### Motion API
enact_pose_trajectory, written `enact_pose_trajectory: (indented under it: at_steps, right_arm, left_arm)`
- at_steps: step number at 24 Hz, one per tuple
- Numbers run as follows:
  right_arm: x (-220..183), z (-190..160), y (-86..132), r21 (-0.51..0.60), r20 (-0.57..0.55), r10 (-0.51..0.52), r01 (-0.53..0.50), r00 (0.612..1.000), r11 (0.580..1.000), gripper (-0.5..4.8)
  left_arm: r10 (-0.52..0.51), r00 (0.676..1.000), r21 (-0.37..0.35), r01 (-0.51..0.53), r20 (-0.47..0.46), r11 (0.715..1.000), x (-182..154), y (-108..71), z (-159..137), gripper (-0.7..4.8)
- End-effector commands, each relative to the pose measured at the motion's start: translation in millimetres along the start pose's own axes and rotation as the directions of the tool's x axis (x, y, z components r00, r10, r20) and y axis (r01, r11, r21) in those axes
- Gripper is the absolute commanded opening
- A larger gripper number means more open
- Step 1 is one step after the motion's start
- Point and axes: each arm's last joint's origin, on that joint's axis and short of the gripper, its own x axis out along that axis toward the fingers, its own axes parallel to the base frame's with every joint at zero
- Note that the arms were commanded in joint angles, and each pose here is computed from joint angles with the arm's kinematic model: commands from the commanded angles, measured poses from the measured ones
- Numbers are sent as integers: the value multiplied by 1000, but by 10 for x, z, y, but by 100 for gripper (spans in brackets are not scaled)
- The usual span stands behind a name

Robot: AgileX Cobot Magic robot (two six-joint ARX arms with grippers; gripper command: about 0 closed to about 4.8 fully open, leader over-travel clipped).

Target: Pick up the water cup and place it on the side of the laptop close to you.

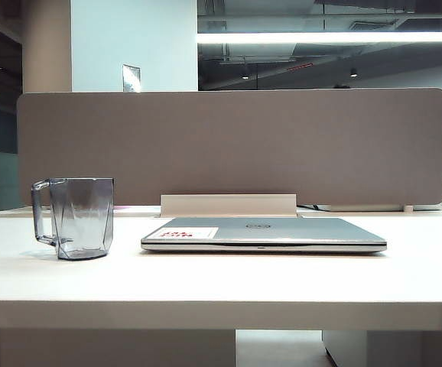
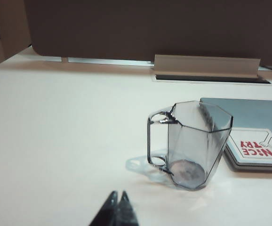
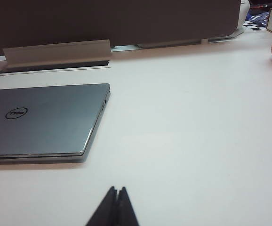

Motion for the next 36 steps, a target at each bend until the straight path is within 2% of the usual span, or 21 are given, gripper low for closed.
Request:
enact_pose_trajectory:
  at_steps: [1, 6, 12, 18, 23, 31, 36]
  right_arm:
    - [3, -10, 12, 6, 2, 43, -43, 999, 999, -6]
    - [3, -10, 13, 22, 2, 45, -45, 999, 999, -6]
    - [3, -9, 20, 22, 1, 67, -67, 998, 997, -6]
    - [1, -11, 41, 29, -5, 135, -135, 991, 990, -6]
    - [1, -11, 41, 29, -5, 135, -134, 991, 991, -6]
    - [1, -12, 41, 29, -6, 134, -134, 991, 991, -6]
    - [1, -12, 40, 29, -6, 134, -134, 991, 991, -6]
  left_arm:
    - [-4, 1000, -4, 4, 29, 1000, -6, -2, 54, -4]
    - [-6, 997, -4, 6, 77, 1000, -51, -11, 308, -5]
    - [1, 1000, 9, -1, 8, 1000, 57, -24, 607, -5]
    - [4, 999, 98, 1, -51, 995, 276, -32, 717, -4]
    - [6, 997, 144, 6, -81, 990, 572, -36, 661, -4]
    - [5, 986, 143, 19, -166, 989, 1100, -42, 506, -3]
    - [8, 972, 137, 25, -235, 990, 1336, -37, 268, -2]
